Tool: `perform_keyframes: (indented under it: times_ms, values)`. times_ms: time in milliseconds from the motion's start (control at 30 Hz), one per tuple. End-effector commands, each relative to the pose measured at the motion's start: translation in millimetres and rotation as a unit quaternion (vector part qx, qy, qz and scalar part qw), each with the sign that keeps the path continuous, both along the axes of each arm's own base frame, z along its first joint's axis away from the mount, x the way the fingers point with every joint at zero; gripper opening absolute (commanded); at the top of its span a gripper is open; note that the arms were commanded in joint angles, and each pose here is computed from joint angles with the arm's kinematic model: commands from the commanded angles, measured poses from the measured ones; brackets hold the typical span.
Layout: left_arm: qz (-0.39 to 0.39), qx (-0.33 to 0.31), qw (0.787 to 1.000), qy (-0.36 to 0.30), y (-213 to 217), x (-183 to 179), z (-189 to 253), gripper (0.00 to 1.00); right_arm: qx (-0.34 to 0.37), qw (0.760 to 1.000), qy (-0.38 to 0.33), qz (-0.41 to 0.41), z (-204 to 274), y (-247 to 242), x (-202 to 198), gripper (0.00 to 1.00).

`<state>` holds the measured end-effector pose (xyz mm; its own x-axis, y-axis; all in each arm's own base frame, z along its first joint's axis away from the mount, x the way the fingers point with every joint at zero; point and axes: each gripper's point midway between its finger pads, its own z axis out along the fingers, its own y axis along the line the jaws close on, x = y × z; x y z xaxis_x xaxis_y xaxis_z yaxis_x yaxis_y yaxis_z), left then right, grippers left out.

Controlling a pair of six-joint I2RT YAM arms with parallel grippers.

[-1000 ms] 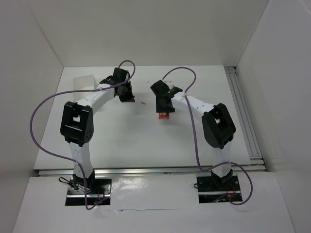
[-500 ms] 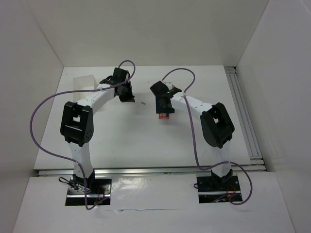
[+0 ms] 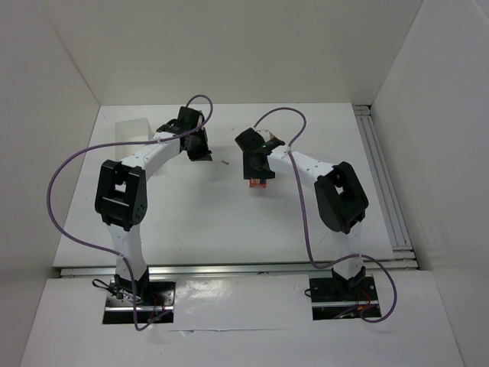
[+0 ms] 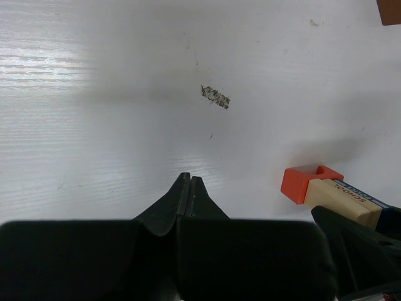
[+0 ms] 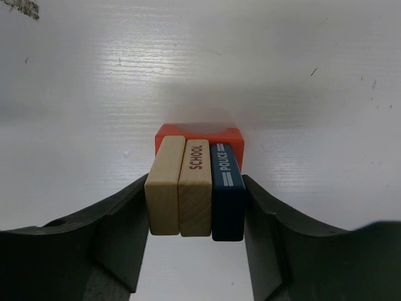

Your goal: Build the wood block tower

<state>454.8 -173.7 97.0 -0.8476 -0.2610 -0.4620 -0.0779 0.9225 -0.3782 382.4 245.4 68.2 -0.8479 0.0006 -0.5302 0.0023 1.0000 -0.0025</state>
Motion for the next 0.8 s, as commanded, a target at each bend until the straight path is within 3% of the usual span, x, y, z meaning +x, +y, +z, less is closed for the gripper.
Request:
perform_keyframes:
  times_ms: [0, 333, 500, 767]
  values:
    - [0.005, -0.01, 1.0, -0.025, 2, 3, 21, 0.0, 0.008, 1.0, -0.009, -0.002, 4, 10, 4, 0.66]
    - [0.005, -0.009, 1.0, -0.021, 2, 1, 18, 0.0, 0.011, 1.0, -0.013, -0.002, 10, 12, 6, 0.81]
    - [0.005, -0.009, 1.0, -0.021, 2, 1, 18, 0.0, 0.014, 0.999, -0.036, -0.002, 32, 14, 16, 1.0]
    - [0.005, -0.01, 1.0, -0.025, 2, 1, 22, 0.0, 0.015, 0.995, -0.095, -0.008, 82, 16, 52, 1.0]
